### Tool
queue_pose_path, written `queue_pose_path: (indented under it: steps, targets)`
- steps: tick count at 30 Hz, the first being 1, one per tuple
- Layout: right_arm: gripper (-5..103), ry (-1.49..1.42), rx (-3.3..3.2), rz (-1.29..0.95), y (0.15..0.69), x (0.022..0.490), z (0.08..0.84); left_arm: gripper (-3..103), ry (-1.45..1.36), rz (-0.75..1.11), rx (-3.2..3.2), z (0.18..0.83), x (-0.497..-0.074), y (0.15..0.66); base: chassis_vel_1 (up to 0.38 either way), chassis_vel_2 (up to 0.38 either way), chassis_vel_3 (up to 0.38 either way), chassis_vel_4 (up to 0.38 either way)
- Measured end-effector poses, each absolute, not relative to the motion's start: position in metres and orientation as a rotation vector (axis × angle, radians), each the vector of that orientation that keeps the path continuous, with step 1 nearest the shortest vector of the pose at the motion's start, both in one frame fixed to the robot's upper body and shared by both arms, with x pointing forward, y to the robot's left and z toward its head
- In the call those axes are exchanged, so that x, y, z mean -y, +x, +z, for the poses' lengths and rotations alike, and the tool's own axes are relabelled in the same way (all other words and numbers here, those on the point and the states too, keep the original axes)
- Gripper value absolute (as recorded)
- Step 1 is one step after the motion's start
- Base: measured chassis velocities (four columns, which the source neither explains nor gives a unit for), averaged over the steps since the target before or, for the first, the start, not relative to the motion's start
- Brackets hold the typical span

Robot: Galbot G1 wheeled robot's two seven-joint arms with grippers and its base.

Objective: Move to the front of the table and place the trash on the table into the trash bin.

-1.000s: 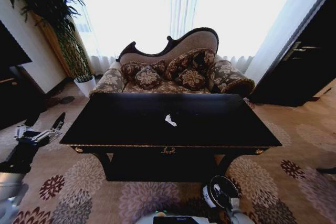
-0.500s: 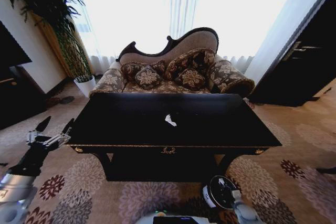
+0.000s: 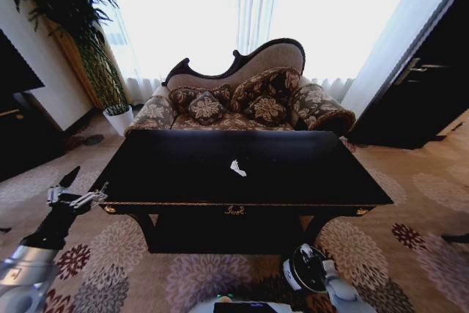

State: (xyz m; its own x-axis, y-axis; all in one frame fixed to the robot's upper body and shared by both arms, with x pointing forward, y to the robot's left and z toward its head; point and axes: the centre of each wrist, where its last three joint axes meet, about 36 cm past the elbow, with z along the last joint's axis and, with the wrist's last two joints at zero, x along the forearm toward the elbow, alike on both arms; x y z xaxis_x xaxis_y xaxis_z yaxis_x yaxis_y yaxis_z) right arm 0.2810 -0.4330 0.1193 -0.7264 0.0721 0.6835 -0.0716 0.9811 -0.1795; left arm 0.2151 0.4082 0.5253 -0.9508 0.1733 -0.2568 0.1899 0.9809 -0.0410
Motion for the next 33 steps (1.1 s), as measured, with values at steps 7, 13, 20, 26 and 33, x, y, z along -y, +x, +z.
queue_pose_path:
  steps: [7, 13, 20, 26, 33]
  targets:
    - [85, 0.002, 2.361, 0.242, 0.279, 0.436, 0.117, 100, 0.271, -0.083, -2.873, 0.527, -0.406, 0.212, 0.000, 0.000, 0.000, 0.000]
    - [100, 0.005, 2.347, 0.251, 0.274, 0.442, 0.118, 100, 0.279, -0.070, -2.867, 0.532, -0.406, 0.211, 0.000, 0.000, 0.000, 0.000]
    - [100, 0.062, 2.358, 0.215, 0.265, 0.432, 0.122, 100, 0.278, -0.074, -2.861, 0.533, -0.405, 0.211, 0.000, 0.000, 0.000, 0.000]
    - [100, 0.194, 2.408, 0.244, 0.250, 0.432, 0.139, 100, 0.253, -0.098, -2.836, 0.532, -0.403, 0.211, 0.000, 0.000, 0.000, 0.000]
    - [100, 0.274, 2.480, 0.385, 0.240, 0.478, 0.179, 100, 0.247, -0.115, -2.807, 0.532, -0.399, 0.213, 0.000, 0.000, 0.000, 0.000]
